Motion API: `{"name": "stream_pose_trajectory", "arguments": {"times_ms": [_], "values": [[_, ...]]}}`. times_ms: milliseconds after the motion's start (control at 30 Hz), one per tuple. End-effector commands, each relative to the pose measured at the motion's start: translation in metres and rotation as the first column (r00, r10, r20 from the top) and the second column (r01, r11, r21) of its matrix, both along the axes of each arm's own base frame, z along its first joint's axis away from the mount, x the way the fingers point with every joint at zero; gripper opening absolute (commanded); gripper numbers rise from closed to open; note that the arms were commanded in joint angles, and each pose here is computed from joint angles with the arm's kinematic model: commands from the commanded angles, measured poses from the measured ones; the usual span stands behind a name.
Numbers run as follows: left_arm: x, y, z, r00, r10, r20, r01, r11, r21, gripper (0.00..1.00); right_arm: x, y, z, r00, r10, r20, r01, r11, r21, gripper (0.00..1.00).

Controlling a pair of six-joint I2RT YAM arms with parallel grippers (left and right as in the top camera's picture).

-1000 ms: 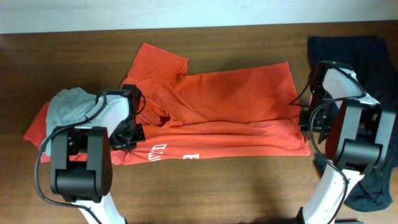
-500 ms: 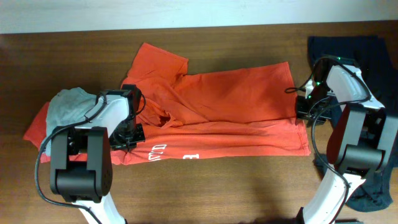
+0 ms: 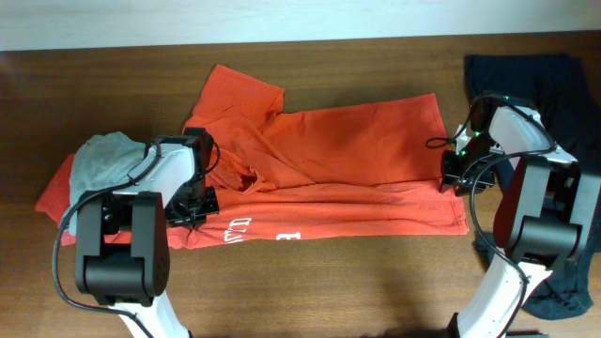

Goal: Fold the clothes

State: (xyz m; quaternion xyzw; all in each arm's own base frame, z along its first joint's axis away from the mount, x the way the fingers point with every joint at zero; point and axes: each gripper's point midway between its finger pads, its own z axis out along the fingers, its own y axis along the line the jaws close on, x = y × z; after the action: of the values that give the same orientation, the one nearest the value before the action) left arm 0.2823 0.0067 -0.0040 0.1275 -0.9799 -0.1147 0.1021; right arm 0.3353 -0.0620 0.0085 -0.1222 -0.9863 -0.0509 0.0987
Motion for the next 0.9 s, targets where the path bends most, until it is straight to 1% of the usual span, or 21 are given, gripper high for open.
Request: {"name": "stream_pose_trajectory", "arguments": {"times_ms": [0,33,67,133,233,267,300,333,467,533,633,767,800,833,867], "values": [[-0.014,0.007,-0.024,0.998,0.004,-0.063,-0.003,1.0,0.024,0.04,0.003,-0.001,0.008,0.999,-0.003,0.032,0.003,1.0,0.006,0.36],[-0.014,0.007,-0.024,0.998,0.004,-0.062,-0.003,1.0,0.024,0.04,0.002,-0.001,0.008,1.0,-0.003,0.031,0.003,1.0,0.007,0.35],[-0.014,0.007,-0.024,0.998,0.004,-0.062,-0.003,1.0,0.024,0.04,0.002,-0.001,0.008,1.0,-0.003,0.031,0.003,1.0,0.007,0.32],[-0.014,0.007,-0.024,0.998,0.004,-0.062,-0.003,1.0,0.024,0.04,0.002,-0.001,0.008,1.0,-0.003,0.03,0.003,1.0,0.007,0.24],[-0.014,0.007,-0.024,0.998,0.004,-0.062,-0.003,1.0,0.024,0.04,0.002,-0.001,0.008,1.0,-0.002,0.029,0.002,1.0,0.008,0.18],[-0.014,0.007,-0.024,0.998,0.004,-0.062,-0.003,1.0,0.024,0.04,0.002,-0.001,0.008,1.0,-0.002,0.029,0.002,1.0,0.008,0.1],[-0.014,0.007,-0.024,0.998,0.004,-0.062,-0.003,1.0,0.024,0.04,0.002,-0.001,0.008,1.0,-0.002,0.029,0.002,1.0,0.008,0.05],[-0.014,0.007,-0.024,0.998,0.004,-0.062,-0.003,1.0,0.024,0.04,0.002,-0.001,0.008,1.0,-0.002,0.029,0.002,1.0,0.008,0.04],[-0.014,0.007,-0.024,0.998,0.004,-0.062,-0.003,1.0,0.024,0.04,0.004,-0.003,0.011,0.999,0.003,0.037,-0.003,1.0,-0.003,0.04],[-0.014,0.007,-0.024,0.998,0.004,-0.062,-0.003,1.0,0.024,0.04,0.012,-0.005,0.017,0.998,0.003,0.061,-0.003,1.0,-0.01,0.04],[-0.014,0.007,-0.024,0.998,0.004,-0.062,-0.003,1.0,0.024,0.04,0.028,-0.007,0.028,0.994,0.003,0.112,-0.001,1.0,-0.014,0.04],[-0.012,0.007,-0.025,0.998,0.004,-0.055,-0.003,1.0,0.023,0.04,0.055,-0.005,0.039,0.977,-0.002,0.213,0.0,1.0,0.009,0.05],[-0.012,0.007,-0.025,0.999,0.004,-0.054,-0.003,1.0,0.023,0.04,0.061,-0.004,0.039,0.971,-0.004,0.237,0.0,1.0,0.018,0.08],[-0.012,0.007,-0.025,0.999,0.004,-0.054,-0.003,1.0,0.023,0.04,0.066,-0.004,0.04,0.966,-0.006,0.258,0.0,1.0,0.021,0.18],[-0.012,0.007,-0.025,0.999,0.004,-0.055,-0.003,1.0,0.023,0.04,0.072,-0.005,0.04,0.96,-0.005,0.281,-0.001,1.0,0.019,0.34]]}}
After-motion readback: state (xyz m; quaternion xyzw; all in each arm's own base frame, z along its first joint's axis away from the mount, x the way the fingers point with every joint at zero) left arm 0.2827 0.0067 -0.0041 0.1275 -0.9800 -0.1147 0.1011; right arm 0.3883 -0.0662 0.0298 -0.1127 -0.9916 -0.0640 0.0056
